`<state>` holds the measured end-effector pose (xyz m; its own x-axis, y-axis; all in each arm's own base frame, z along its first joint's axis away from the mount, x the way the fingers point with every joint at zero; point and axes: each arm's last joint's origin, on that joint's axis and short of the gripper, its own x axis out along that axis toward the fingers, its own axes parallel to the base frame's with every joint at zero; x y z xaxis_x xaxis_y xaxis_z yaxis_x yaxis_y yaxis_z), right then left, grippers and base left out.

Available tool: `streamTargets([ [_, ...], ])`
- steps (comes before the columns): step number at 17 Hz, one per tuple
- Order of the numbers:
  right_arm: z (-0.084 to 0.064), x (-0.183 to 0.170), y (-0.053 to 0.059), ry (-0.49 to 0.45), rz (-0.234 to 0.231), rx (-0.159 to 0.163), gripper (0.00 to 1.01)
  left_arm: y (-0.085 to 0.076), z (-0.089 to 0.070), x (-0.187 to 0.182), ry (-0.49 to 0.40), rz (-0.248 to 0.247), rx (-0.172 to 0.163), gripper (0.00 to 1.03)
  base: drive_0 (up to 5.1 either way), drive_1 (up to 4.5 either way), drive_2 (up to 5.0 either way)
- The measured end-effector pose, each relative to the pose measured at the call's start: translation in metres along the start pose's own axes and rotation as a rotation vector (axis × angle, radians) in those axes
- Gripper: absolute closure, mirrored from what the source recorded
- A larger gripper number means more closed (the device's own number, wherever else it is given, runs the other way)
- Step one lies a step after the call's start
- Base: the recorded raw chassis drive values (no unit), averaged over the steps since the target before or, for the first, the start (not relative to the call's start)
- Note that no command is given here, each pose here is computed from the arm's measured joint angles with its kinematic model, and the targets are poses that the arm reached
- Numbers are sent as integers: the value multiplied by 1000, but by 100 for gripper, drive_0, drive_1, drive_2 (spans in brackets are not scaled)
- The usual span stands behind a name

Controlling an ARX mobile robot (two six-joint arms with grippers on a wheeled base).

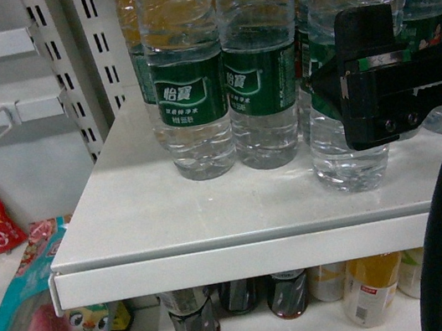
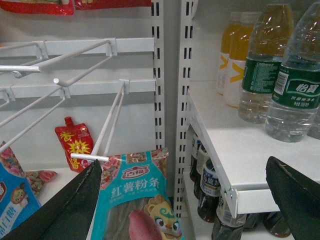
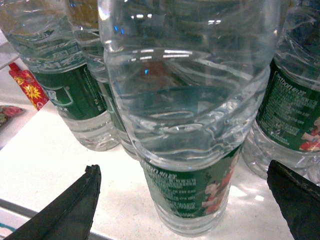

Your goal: Move water from second to third shelf

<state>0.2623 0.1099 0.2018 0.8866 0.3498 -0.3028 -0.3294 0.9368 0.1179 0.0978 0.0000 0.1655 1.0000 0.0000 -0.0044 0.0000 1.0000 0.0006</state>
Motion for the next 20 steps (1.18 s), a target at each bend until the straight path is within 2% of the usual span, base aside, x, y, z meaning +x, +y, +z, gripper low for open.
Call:
streamTargets([
  [4, -1, -23, 1, 8, -1, -4, 3, 0, 0, 0, 0, 0, 0, 5, 0, 0, 0],
  [9, -4, -65, 11, -2, 36, -17, 3, 0, 0, 0, 0, 0, 0, 5, 0, 0, 0],
  [14, -16, -117, 10, -34, -41, -12, 3, 0, 0, 0, 0, 0, 0, 5, 0, 0, 0],
  [15, -18, -125, 10, -115, -75, -4, 6, 0, 0, 0, 0, 0, 0, 5, 0, 0, 0],
  [16, -23, -134, 7, -261, -174, -15, 16, 0, 0, 0, 0, 0, 0, 5, 0, 0, 0],
  [17, -33, -145, -5, -299, -290, -32, 28, 0, 0, 0, 0, 1, 0, 5, 0, 0, 0],
  [18, -46, -152, -18, -286, -363, -42, 40, 0, 0, 0, 0, 1, 0, 5, 0, 0, 0],
  [19, -55, -162, -25, -266, -369, -51, 53, 0, 0, 0, -1, 0, 0, 5, 0, 0, 0],
  [20, -58, -166, -27, -266, -360, -54, 59, 0, 0, 0, 0, 0, 0, 5, 0, 0, 0],
])
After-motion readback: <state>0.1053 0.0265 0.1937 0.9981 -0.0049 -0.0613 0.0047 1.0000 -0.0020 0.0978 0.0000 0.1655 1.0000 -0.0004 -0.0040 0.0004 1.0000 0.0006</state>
